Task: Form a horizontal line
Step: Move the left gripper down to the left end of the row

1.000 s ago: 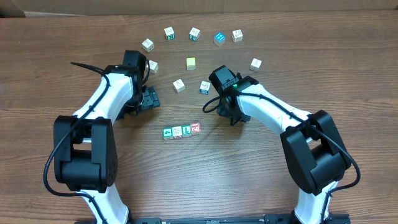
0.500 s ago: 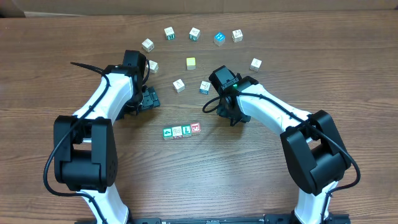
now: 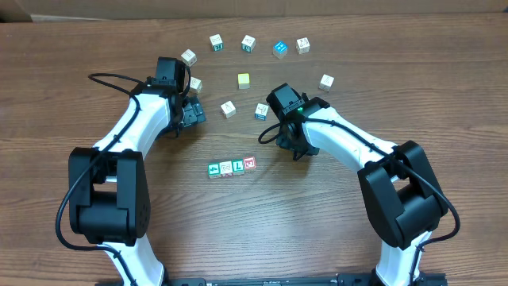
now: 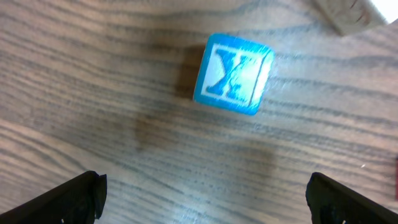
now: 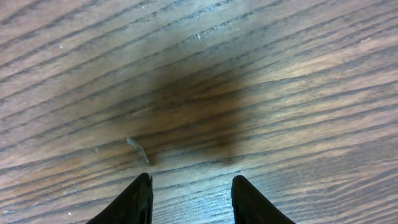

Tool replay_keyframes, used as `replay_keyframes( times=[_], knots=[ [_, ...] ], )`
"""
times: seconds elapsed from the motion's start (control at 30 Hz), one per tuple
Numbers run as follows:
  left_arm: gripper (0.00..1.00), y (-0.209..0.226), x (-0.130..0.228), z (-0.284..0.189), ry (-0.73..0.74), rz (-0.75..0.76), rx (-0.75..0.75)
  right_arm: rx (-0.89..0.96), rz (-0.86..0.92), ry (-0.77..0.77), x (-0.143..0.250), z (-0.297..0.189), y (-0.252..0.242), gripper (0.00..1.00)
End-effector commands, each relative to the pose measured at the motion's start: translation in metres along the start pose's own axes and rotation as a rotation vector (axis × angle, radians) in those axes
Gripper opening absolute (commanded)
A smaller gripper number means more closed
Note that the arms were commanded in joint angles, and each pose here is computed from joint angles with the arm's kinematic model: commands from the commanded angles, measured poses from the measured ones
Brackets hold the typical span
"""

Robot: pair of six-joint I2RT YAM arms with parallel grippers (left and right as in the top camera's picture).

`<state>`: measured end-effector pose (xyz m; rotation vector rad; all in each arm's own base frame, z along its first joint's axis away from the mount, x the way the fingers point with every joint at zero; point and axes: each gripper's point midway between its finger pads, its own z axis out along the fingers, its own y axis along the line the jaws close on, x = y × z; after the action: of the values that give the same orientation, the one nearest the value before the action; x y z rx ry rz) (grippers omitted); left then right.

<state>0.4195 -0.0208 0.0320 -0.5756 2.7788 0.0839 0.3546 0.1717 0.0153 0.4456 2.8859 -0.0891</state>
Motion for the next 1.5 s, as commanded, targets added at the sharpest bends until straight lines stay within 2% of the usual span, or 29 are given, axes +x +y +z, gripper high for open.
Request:
replay_keyframes(
  times=[0.0, 0.13, 0.2, 0.23, 0.27, 0.3, 0.33, 0.47, 0.63, 0.83, 1.0, 1.17, 1.47],
  knots=[
    [1.00, -0.003, 0.003, 0.003, 0.013, -0.001, 0.011, -0.019, 0.002, -0.016, -0.002, -0.003, 0.004, 0.39],
    [1.00, -0.005, 0.024, 0.002, 0.109, 0.013, 0.038, -0.013, 0.000, -0.011, -0.001, -0.003, 0.002, 0.38],
    [0.96, -0.005, 0.024, 0.002, 0.110, 0.082, 0.042, -0.008, -0.001, -0.007, 0.000, -0.003, 0.001, 0.38],
    [0.71, -0.003, 0.026, 0.002, 0.116, 0.127, 0.039, -0.008, -0.001, -0.007, 0.000, -0.003, 0.001, 0.38],
    [0.35, -0.002, 0.027, 0.002, 0.122, 0.161, 0.037, -0.008, -0.001, -0.007, 0.000, -0.003, 0.001, 0.38],
    [0.07, 0.000, 0.030, 0.001, 0.133, 0.173, 0.033, -0.009, 0.000, -0.009, -0.001, -0.003, 0.001, 0.38],
    [0.04, 0.001, 0.033, 0.000, 0.150, 0.174, 0.027, -0.008, 0.000, -0.011, -0.001, -0.003, 0.001, 0.38],
    [0.04, 0.008, 0.050, -0.018, 0.249, 0.153, 0.012, -0.008, 0.000, -0.011, -0.001, -0.003, 0.001, 0.34],
    [0.04, 0.007, 0.057, -0.043, 0.275, 0.142, 0.046, 0.004, -0.007, 0.000, 0.002, -0.003, -0.002, 0.34],
    [0.04, 0.014, 0.089, -0.047, 0.396, 0.146, 0.042, -0.013, -0.061, 0.026, 0.007, -0.003, 0.000, 0.14],
    [0.04, 0.021, 0.113, -0.037, 0.457, 0.152, 0.028, -0.035, -0.060, 0.039, 0.009, -0.004, 0.005, 0.04],
    [0.04, 0.023, 0.128, -0.024, 0.475, 0.147, 0.040, -0.133, -0.164, 0.102, 0.020, -0.006, 0.021, 0.04],
    [0.04, 0.013, 0.137, -0.008, 0.460, 0.135, 0.116, -0.187, -0.205, 0.144, 0.040, -0.011, 0.039, 0.04]
  ],
)
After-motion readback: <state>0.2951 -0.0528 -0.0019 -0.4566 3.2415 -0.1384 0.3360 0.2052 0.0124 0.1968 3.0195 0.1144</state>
